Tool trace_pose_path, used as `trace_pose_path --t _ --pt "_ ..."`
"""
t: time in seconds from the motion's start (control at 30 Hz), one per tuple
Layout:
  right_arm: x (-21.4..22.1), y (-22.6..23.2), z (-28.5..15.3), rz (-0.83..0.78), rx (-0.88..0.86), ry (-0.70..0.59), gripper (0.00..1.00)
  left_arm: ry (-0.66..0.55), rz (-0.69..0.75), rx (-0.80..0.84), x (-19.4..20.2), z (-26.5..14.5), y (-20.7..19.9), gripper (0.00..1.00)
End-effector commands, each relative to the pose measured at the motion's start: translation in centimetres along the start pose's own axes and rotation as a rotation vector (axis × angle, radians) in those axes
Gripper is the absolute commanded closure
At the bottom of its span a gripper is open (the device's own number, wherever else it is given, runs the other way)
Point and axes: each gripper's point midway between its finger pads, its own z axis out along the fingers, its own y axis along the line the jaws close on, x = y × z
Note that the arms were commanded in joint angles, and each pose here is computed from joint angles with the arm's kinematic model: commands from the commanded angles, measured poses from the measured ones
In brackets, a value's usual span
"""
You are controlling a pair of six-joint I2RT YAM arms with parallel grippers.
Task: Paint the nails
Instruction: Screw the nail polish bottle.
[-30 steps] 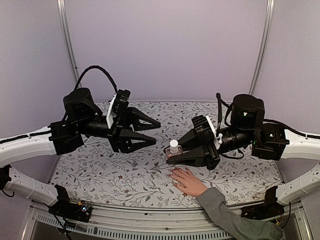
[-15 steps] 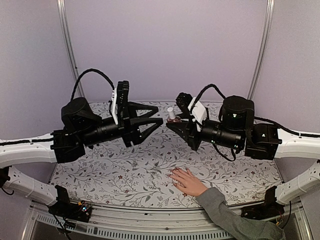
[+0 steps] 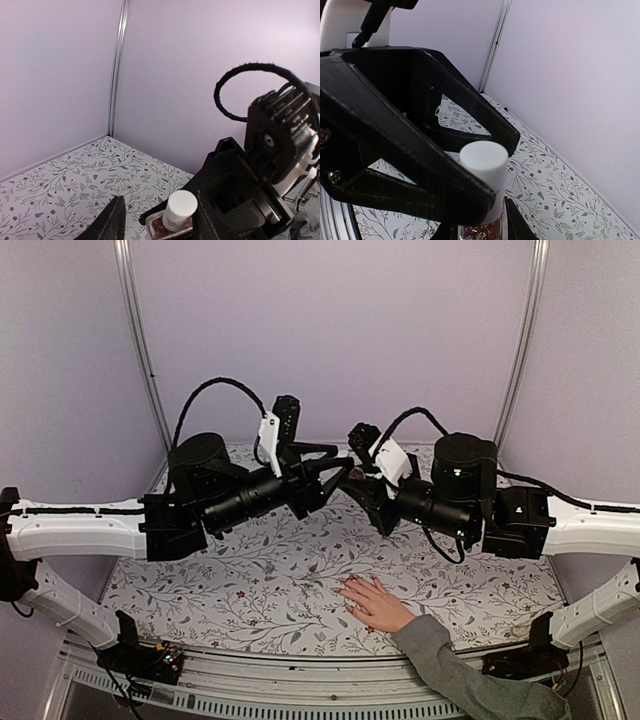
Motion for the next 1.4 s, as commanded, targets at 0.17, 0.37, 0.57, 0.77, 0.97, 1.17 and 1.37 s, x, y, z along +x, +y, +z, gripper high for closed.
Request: trace_pose_path --t 0.17,0.37,0.57,0.77,0.97,1.17,1.37 --pt "-1.2 -0.3 0.0 0.034 0.014 -0.027 1.00 -0.028 -0.014 -0.035 -1.1 0.9 0.2 0.67" --pt "-1.7 -0.3 -0.3 0.040 0.005 -0.043 1.00 -0.006 -0.001 0.025 -0.7 1.0 -0.9 0.88" --pt "-2.7 2.0 -1.7 0.023 -0.148 -0.108 1.00 0.013 0.040 0.189 -0.4 -0.1 -3.0 1.00" --pt "-4.9 5.3 -4.6 -0.014 -0.386 -0.219 1.00 0.070 0.072 0.372 1.0 -1.5 -5.4 1.00" --pt "-6.4 8.2 -7.9 -0.058 -0.606 -0.306 1.00 0.117 0.094 0.489 2.0 -2.7 -6.8 1.00" --pt "-7.2 10.7 -11.0 -0.117 -0.817 -0.373 1.00 0.146 0.116 0.605 2.6 -3.8 -8.3 1.00" --pt "-7.8 12.3 -13.0 -0.156 -0.975 -0.409 1.00 0.202 0.116 0.753 4.5 -4.5 -9.9 1.00"
